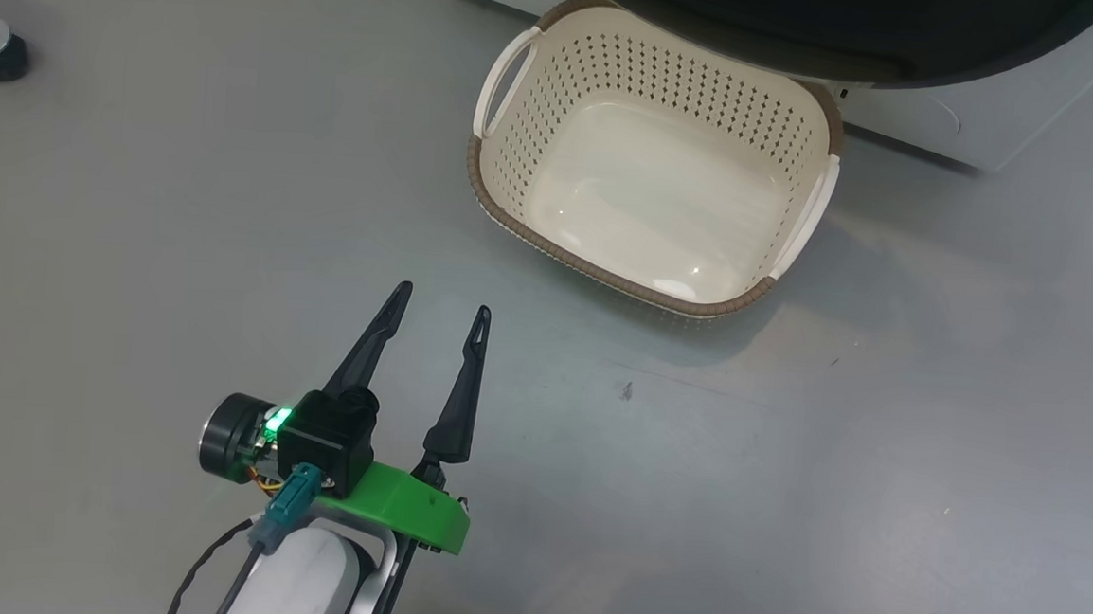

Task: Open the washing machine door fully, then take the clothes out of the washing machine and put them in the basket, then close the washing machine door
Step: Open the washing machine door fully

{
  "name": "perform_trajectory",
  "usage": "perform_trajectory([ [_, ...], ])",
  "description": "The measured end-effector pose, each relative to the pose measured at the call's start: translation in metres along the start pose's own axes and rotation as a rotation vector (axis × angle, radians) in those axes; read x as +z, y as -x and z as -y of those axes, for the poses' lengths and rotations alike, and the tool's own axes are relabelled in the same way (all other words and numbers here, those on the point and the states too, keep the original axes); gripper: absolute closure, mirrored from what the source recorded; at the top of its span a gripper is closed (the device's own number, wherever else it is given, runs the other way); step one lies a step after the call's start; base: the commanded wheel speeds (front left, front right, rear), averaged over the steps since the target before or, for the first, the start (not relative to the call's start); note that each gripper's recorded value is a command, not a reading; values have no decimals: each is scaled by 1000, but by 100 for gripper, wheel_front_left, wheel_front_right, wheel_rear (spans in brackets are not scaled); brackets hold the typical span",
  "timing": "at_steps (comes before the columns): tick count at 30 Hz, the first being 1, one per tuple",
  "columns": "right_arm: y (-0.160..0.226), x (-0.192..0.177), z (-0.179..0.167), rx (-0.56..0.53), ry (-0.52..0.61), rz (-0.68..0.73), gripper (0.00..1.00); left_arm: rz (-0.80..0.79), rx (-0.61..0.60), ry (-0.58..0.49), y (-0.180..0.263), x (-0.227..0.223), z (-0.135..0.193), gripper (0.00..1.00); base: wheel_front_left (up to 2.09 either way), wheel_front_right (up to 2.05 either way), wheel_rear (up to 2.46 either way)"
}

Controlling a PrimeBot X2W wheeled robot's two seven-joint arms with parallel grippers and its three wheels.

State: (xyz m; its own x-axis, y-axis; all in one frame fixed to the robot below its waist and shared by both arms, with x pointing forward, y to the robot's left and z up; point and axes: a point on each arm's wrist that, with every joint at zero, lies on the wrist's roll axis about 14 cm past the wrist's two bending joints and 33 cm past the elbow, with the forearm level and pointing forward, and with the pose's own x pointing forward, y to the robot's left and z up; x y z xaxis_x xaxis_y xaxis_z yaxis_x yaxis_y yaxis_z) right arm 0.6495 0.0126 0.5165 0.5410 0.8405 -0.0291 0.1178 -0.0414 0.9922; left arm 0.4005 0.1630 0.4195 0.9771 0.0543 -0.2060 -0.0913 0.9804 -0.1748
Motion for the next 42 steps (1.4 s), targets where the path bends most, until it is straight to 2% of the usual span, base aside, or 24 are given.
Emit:
perform_trajectory([
  [20,8,-53,12,-77,-32,-116,100,46,-2,-8,9,16,0,0,0,0,0],
  [32,18,-53,7,-77,-16,-101,100,50,-20,-13,9,16,6,0,0,0,0],
  [38,24,-40,-16,-33,78,-28,100,54,-24,-14,9,18,7,0,0,0,0],
  [42,31,-35,-25,-58,243,11,100,67,-27,-13,9,22,8,0,0,0,0],
])
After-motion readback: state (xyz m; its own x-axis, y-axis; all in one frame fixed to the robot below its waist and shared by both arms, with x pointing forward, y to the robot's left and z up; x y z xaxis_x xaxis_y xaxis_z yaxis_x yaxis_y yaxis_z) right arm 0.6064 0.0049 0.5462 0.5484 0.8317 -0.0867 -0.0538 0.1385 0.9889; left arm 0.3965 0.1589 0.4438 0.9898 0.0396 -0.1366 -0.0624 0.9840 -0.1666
